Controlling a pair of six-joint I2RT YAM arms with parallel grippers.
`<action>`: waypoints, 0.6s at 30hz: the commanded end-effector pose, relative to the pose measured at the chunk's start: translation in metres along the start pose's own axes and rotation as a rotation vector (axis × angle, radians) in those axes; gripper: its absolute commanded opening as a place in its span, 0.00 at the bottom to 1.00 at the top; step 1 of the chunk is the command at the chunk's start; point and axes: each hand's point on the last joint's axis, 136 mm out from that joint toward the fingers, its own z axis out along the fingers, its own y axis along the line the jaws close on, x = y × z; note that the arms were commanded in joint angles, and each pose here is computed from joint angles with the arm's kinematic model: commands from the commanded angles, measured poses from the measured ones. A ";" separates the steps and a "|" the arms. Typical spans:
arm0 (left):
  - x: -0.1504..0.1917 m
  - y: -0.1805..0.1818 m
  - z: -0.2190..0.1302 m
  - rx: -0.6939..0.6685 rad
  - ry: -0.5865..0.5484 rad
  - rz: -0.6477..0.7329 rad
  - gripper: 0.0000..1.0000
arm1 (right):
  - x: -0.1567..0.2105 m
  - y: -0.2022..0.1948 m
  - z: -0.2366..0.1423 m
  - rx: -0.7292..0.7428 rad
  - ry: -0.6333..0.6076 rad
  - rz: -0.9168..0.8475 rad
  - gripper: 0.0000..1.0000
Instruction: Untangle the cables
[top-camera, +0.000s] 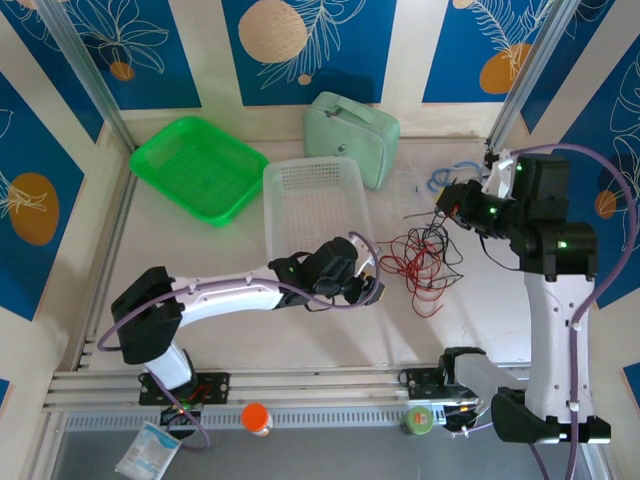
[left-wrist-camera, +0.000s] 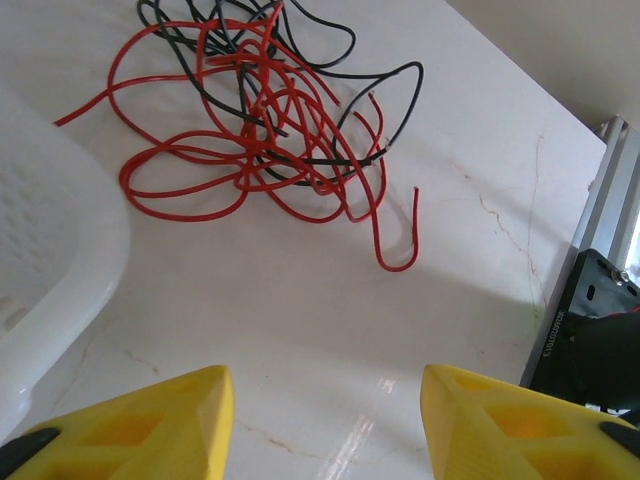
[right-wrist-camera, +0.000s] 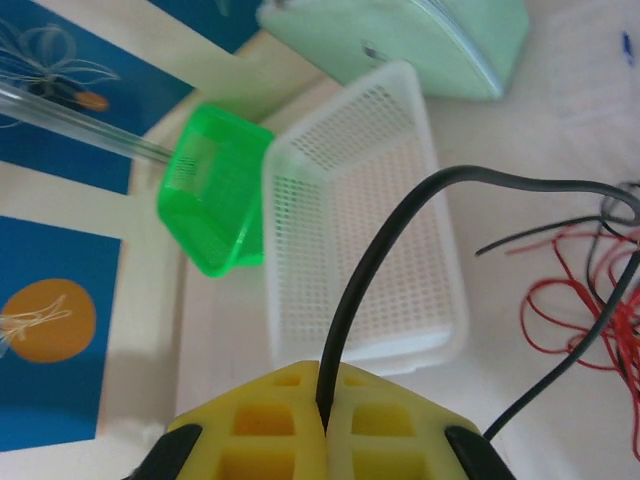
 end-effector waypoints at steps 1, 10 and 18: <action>-0.023 -0.014 0.000 0.064 -0.055 0.013 0.51 | 0.004 0.019 -0.012 -0.063 0.039 -0.027 0.00; -0.026 0.011 -0.058 -0.105 -0.096 0.015 0.51 | -0.008 0.054 0.009 -0.238 0.116 -0.020 0.00; -0.014 0.079 -0.163 -0.436 -0.146 -0.102 0.55 | 0.000 0.077 0.070 -0.198 0.180 -0.146 0.00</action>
